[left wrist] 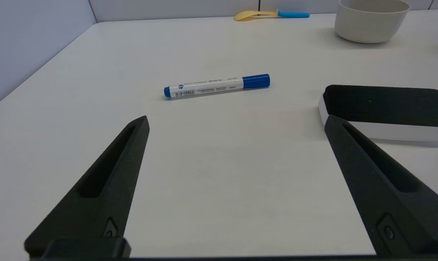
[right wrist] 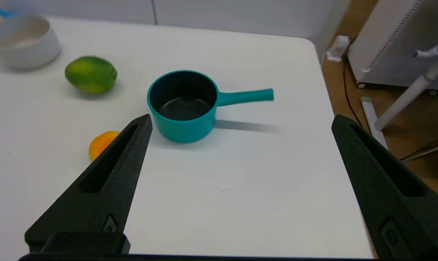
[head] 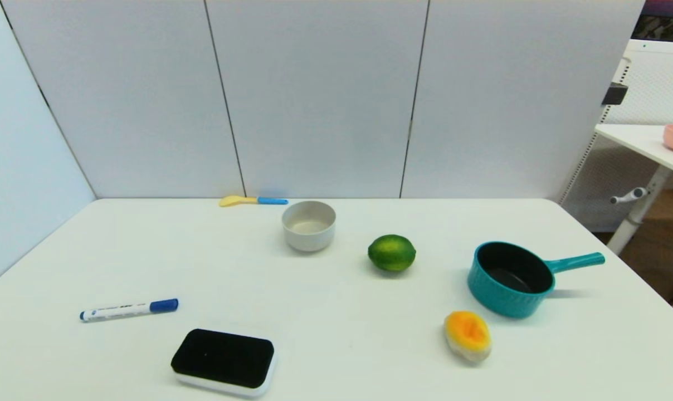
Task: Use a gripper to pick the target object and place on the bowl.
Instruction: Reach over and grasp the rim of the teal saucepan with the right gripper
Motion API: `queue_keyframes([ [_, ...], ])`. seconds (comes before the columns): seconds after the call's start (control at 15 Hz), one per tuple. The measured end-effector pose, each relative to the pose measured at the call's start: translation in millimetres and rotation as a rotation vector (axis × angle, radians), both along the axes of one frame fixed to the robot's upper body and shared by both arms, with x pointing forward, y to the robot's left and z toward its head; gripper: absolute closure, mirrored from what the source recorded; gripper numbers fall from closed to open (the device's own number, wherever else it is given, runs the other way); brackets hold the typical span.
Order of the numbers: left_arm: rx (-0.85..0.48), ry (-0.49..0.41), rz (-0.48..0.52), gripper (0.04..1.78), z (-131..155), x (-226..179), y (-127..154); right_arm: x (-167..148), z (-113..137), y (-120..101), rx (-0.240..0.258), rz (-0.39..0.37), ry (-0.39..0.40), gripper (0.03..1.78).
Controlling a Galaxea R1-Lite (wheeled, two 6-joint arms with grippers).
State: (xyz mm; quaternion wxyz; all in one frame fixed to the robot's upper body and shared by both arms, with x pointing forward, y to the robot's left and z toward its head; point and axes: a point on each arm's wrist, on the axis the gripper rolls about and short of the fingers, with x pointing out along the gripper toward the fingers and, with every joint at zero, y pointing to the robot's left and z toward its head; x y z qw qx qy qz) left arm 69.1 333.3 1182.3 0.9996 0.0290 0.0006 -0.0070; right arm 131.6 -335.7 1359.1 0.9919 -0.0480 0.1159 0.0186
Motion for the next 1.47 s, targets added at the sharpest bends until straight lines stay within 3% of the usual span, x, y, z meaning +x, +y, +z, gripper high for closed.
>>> queue_keyframes([
  [0.2,0.000,0.000,0.000,0.11,0.0,0.0,0.0,49.7,15.9,4.9,-0.103,0.166,0.132,0.10],
  [0.47,0.000,0.000,0.000,0.11,0.0,0.0,0.0,106.3,5.6,11.9,-0.263,0.429,0.253,0.10],
  [1.13,0.000,0.000,0.000,0.11,0.0,0.0,0.0,181.7,21.8,13.1,-0.481,0.676,0.556,0.10],
  [1.47,0.000,0.000,0.000,0.11,0.0,0.0,0.0,202.9,12.9,14.3,-0.518,0.794,0.723,0.10],
])
